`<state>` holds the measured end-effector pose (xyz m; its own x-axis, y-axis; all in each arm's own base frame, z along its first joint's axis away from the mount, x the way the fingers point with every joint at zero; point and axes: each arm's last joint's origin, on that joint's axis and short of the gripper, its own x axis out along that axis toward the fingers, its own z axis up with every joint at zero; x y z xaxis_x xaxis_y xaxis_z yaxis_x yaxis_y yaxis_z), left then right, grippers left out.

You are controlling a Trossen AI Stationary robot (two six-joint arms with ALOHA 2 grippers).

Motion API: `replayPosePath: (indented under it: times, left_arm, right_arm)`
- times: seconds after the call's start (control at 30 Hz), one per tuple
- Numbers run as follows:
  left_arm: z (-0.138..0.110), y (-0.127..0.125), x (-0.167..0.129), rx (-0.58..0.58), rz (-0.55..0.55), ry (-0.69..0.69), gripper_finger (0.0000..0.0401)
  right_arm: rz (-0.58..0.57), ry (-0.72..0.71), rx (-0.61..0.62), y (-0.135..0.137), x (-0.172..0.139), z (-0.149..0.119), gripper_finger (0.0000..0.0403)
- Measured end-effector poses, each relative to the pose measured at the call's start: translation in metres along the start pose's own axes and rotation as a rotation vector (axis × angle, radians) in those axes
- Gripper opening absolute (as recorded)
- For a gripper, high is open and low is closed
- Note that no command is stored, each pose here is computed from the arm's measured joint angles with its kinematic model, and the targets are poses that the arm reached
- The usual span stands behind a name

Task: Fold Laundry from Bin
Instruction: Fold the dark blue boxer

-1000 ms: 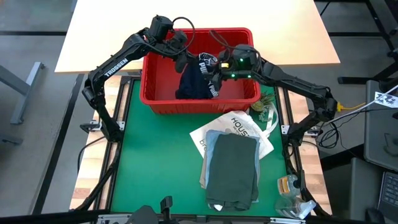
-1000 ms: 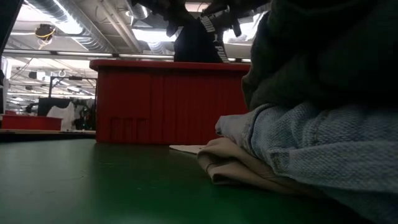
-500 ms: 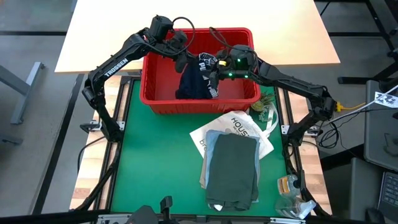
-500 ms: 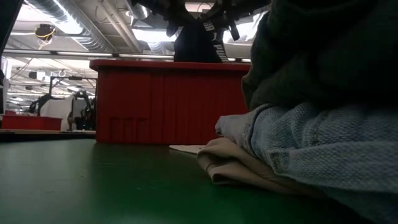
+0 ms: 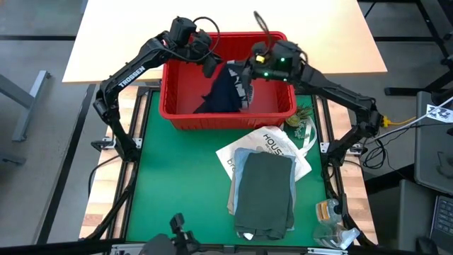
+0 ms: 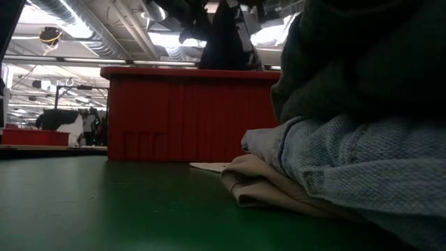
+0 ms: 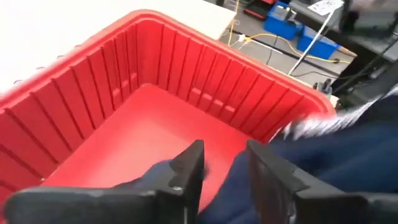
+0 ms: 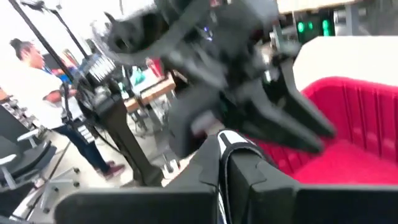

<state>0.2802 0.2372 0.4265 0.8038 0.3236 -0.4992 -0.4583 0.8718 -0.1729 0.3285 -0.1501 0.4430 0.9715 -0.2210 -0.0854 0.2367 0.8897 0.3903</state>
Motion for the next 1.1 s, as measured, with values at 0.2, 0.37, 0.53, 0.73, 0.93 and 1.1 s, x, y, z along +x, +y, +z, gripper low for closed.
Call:
replayPosePath:
  times: [0.2, 0.37, 0.53, 0.73, 0.93, 1.1]
  left_arm:
    - [0.002, -0.001, -0.019, 0.041, 0.001, -0.018, 0.0123]
    - [0.001, -0.006, -0.046, 0.146, 0.013, -0.002, 0.0121]
    - [-0.008, -0.016, -0.074, 0.202, 0.003, 0.064, 0.0122]
    - [-0.026, -0.02, -0.086, 0.18, -0.036, 0.238, 0.0122]
    - [-0.042, -0.024, -0.074, 0.17, -0.076, 0.341, 0.0123]
    - [-0.053, -0.029, -0.057, 0.199, -0.067, 0.38, 0.0123]
  right_arm:
    - [-0.007, -0.052, -0.075, 0.011, -0.017, 0.033, 0.0006]
    - [-0.049, -0.03, -0.124, 0.018, -0.034, 0.051, 0.0003]
    - [-0.045, -0.018, -0.138, 0.026, -0.05, 0.066, 0.0005]
    - [-0.018, -0.015, -0.154, 0.038, -0.066, 0.079, 0.0004]
    - [0.026, -0.016, -0.158, 0.044, -0.074, 0.086, 0.0002]
    - [0.034, -0.015, -0.158, 0.044, -0.075, 0.086, 0.0004]
